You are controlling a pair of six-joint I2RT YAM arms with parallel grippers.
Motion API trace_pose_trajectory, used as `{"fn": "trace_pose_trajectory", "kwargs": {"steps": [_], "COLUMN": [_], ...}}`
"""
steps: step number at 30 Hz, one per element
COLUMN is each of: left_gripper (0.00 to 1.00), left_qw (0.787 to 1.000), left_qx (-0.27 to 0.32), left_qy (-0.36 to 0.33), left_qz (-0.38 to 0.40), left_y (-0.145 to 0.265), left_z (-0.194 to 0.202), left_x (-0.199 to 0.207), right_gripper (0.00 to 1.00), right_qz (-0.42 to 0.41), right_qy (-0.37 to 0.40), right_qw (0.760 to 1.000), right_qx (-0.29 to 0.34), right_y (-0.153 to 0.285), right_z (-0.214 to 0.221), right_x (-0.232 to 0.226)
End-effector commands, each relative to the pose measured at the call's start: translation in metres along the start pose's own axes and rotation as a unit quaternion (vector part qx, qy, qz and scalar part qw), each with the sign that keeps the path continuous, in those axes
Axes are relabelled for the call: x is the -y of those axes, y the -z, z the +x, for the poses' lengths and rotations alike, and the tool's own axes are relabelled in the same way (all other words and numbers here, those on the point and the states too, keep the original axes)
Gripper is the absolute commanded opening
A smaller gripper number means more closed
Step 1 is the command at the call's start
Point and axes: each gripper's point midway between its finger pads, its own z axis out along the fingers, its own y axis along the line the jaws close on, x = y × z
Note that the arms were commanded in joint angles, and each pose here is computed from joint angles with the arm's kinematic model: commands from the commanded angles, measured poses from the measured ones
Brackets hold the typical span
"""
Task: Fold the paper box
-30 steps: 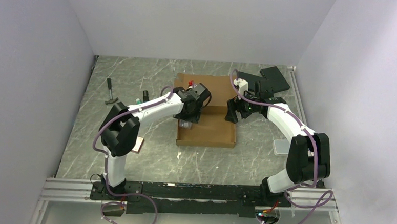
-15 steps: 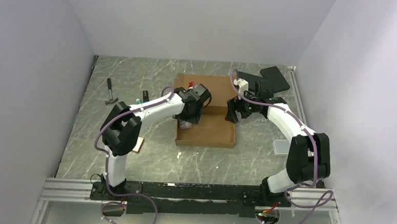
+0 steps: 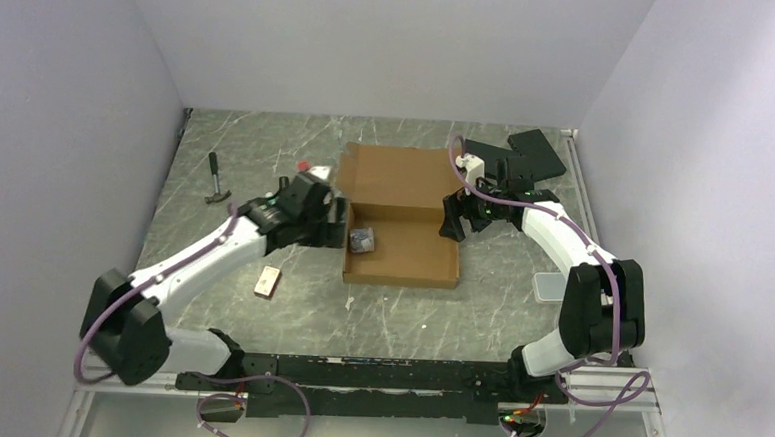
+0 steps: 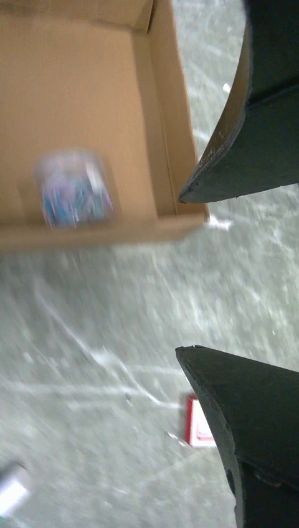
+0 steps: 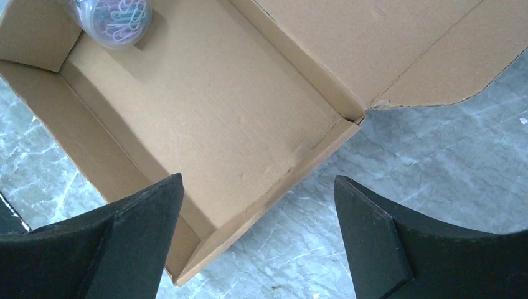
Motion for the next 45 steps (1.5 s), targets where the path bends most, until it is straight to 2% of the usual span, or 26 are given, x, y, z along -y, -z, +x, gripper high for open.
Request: {"fn": "trace_pose_trajectory", "kwargs": {"steps": [1,3,7,11,19,21,24,27,34,39,42,43,45], "left_gripper": [0.89,0.89,0.89,0.89,0.90,0.93,0.99,1.00,0.99,0.97,0.96,0.95,0.79], "left_qw": [0.994,0.991,0.987,0.981,0.966,0.961,0.955,0.951,0.952,0.952,0.946,0.942,0.931], "left_qx": [-0.027,-0.035,-0.040,-0.051,-0.089,-0.081,-0.037,-0.019,-0.015,-0.044,-0.066,-0.071,-0.090], "left_qy": [0.094,0.131,0.152,0.137,0.147,0.151,0.172,0.211,0.257,0.270,0.285,0.292,0.310], "left_qz": [0.041,0.021,-0.035,-0.125,-0.191,-0.216,-0.241,-0.227,-0.167,-0.136,-0.143,-0.151,-0.171], "left_y": [-0.007,-0.012,-0.014,-0.019,-0.026,-0.022,-0.012,-0.013,-0.023,-0.035,-0.039,-0.038,-0.036], "left_z": [0.032,0.050,0.052,0.055,0.074,0.081,0.084,0.092,0.092,0.100,0.110,0.113,0.120], "left_x": [-0.040,-0.062,-0.080,-0.111,-0.131,-0.142,-0.157,-0.167,-0.158,-0.149,-0.148,-0.149,-0.151], "right_gripper": [0.99,1.00,1.00,1.00,1.00,1.00,1.00,1.00,1.00,1.00,1.00,1.00,1.00], "right_qz": [0.013,0.020,0.028,0.038,0.031,0.030,0.028,0.026,0.023,0.021,0.019,0.019,0.017], "right_qy": [0.040,0.047,0.056,0.058,0.057,0.059,0.061,0.062,0.064,0.065,0.066,0.066,0.067], "right_qw": [0.999,0.998,0.997,0.996,0.996,0.996,0.995,0.995,0.995,0.994,0.994,0.994,0.994], "right_qx": [0.029,0.032,0.039,0.054,0.063,0.064,0.069,0.071,0.076,0.079,0.080,0.080,0.079], "right_y": [0.015,0.020,0.031,0.044,0.049,0.050,0.052,0.052,0.055,0.056,0.056,0.056,0.055], "right_z": [-0.025,-0.027,-0.030,-0.032,-0.033,-0.034,-0.036,-0.036,-0.038,-0.039,-0.039,-0.039,-0.039], "right_x": [0.004,0.006,0.009,0.014,0.013,0.012,0.010,0.008,0.006,0.004,0.003,0.003,0.003]}}
